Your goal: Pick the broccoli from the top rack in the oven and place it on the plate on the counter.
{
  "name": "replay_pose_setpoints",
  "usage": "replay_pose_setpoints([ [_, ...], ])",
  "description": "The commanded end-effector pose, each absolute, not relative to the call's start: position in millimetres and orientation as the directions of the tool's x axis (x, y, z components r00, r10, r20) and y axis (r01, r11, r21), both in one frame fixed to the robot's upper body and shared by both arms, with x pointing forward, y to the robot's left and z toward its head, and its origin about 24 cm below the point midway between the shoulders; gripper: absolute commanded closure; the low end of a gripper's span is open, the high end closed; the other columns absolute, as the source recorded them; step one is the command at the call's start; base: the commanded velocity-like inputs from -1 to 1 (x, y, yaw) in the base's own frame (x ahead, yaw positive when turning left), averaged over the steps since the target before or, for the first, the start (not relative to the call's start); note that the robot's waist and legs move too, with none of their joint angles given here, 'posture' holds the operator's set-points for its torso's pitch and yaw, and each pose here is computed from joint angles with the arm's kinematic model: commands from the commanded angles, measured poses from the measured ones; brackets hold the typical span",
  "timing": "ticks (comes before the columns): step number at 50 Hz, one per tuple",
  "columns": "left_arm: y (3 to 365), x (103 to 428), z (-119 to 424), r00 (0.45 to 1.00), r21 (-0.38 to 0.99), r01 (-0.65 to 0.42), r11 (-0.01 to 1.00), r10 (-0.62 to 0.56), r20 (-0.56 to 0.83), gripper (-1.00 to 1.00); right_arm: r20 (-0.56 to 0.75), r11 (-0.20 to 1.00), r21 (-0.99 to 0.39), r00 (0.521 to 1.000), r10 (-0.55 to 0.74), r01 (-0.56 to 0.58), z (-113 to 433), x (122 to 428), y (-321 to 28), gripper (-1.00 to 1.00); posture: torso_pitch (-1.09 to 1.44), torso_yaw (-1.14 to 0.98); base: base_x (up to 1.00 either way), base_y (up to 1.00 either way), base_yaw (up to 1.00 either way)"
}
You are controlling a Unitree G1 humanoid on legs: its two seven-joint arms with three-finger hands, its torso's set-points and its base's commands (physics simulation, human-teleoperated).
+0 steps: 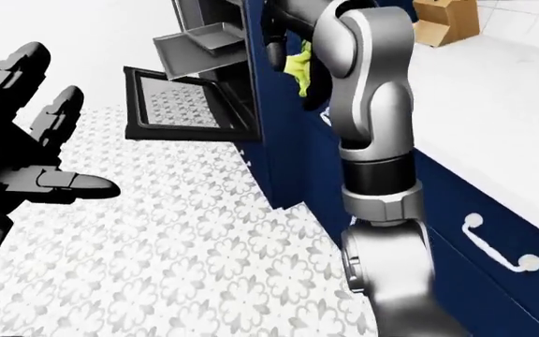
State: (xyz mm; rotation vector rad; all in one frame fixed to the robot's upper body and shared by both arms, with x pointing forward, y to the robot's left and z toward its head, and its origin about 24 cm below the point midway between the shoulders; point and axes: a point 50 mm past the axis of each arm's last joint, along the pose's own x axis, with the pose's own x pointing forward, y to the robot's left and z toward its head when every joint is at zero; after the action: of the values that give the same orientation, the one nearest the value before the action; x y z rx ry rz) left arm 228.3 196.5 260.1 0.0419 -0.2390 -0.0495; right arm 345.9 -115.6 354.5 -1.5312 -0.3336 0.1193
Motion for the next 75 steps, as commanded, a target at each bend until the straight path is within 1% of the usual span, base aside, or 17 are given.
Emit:
replay_pose_setpoints([
  [1, 198.4, 225.2, 268.6, 0.957, 0.049, 0.025, 0.999, -0.038, 0.289, -1.00, 0.239, 0.061, -0.971, 0.925, 0.296, 0.232, 373.9, 334.9, -112.3, 0.99, 0.00, 0.00, 0.00, 0.00, -1.00],
  [7, 198.5, 227.3, 266.7, 0.957, 0.049, 0.025, 0.998, -0.038, 0.287, -1.00, 0.251, 0.073, -0.968, 0.926, 0.282, 0.241, 375.8, 335.4, -114.5, 0.99, 0.00, 0.00, 0.00, 0.00, -1.00],
  [12, 198.2, 225.5, 266.9, 0.957, 0.048, 0.026, 0.998, -0.039, 0.288, -1.00, 0.285, 0.118, -0.958, 0.922, 0.264, 0.262, 380.6, 334.6, -117.4, 0.99, 0.00, 0.00, 0.00, 0.00, -1.00],
  [14, 198.0, 226.1, 265.9, 0.957, 0.048, 0.027, 0.998, -0.039, 0.287, -1.00, 0.292, 0.151, -0.954, 0.915, 0.279, 0.259, 380.9, 332.9, -114.7, 0.98, 0.00, 0.00, 0.00, 0.00, -1.00],
  [15, 197.6, 226.3, 265.7, 0.957, 0.048, 0.027, 0.998, -0.040, 0.288, -1.00, 0.299, 0.186, -0.950, 0.909, 0.291, 0.253, 381.9, 331.5, -112.0, 0.98, 0.00, 0.00, 0.00, 0.00, -0.30],
  [16, 197.5, 226.6, 265.8, 0.957, 0.047, 0.027, 0.999, -0.040, 0.288, -1.00, 0.317, 0.177, -0.945, 0.901, 0.295, 0.274, 383.5, 330.7, -110.3, 0.98, 0.00, 0.00, 0.00, 0.00, 0.00],
  [18, 197.4, 226.3, 266.3, 0.956, 0.048, 0.028, 0.998, -0.041, 0.289, -1.00, 0.330, 0.197, -0.940, 0.892, 0.307, 0.280, 386.9, 328.6, -106.8, 1.00, 0.00, 0.00, 0.00, 0.01, 0.00],
  [23, 200.8, 224.2, 264.9, 0.956, 0.042, 0.023, 0.999, -0.035, 0.291, -1.00, 0.331, 0.186, -0.941, 0.883, 0.333, 0.283, 382.2, 329.0, -101.9, 1.00, 0.00, 0.00, 0.40, 0.60, 0.00],
  [41, 205.2, 222.6, 267.0, 0.955, 0.037, 0.015, 0.999, -0.025, 0.294, -1.00, 0.329, 0.188, -0.942, 0.877, 0.349, 0.278, 373.1, 332.3, -95.3, 1.00, 0.00, 0.00, 0.47, 0.69, 0.00],
  [46, 204.3, 222.1, 266.6, 0.956, 0.041, 0.016, 0.999, -0.027, 0.293, -1.00, 0.334, 0.193, -0.940, 0.879, 0.341, 0.282, 374.0, 332.2, -98.7, 1.00, 0.00, 0.00, 0.47, 0.63, 0.00],
  [53, 202.0, 223.6, 267.3, 0.955, 0.043, 0.021, 0.999, -0.033, 0.295, -1.00, 0.350, 0.207, -0.932, 0.884, 0.310, 0.297, 376.5, 328.8, -111.2, 1.00, 0.00, 0.00, 0.24, 0.09, 0.00],
  [65, 196.8, 222.7, 274.6, 0.950, 0.055, 0.027, 0.998, -0.043, 0.309, -1.00, 0.403, 0.253, -0.905, 0.880, 0.250, 0.342, 393.0, 302.7, -143.9, 1.00, 0.00, 0.00, 0.06, -0.01, 0.00],
  [69, 196.5, 222.2, 274.9, 0.950, 0.056, 0.027, 0.998, -0.043, 0.310, -1.00, 0.406, 0.257, -0.903, 0.880, 0.245, 0.345, 393.1, 300.6, -146.9, 1.00, 0.00, 0.00, 0.05, -0.23, 0.00],
  [71, 196.6, 221.9, 275.5, 0.949, 0.056, 0.027, 0.998, -0.043, 0.312, -1.00, 0.408, 0.281, -0.897, 0.884, 0.228, 0.342, 393.8, 296.0, -152.6, 1.00, 0.00, 0.00, 0.06, -0.44, 0.00],
  [72, 196.3, 222.8, 274.7, 0.950, 0.056, 0.028, 0.998, -0.044, 0.311, -1.00, 0.409, 0.302, -0.891, 0.887, 0.214, 0.339, 394.0, 294.8, -157.3, 1.00, 0.00, 0.00, 0.04, 0.00, -1.00],
  [75, 195.5, 223.8, 273.7, 0.950, 0.056, 0.030, 0.998, -0.046, 0.310, -1.00, 0.407, 0.307, -0.891, 0.889, 0.209, 0.335, 391.4, 294.2, -158.7, 1.00, 0.00, 0.00, 0.05, 0.00, -1.00],
])
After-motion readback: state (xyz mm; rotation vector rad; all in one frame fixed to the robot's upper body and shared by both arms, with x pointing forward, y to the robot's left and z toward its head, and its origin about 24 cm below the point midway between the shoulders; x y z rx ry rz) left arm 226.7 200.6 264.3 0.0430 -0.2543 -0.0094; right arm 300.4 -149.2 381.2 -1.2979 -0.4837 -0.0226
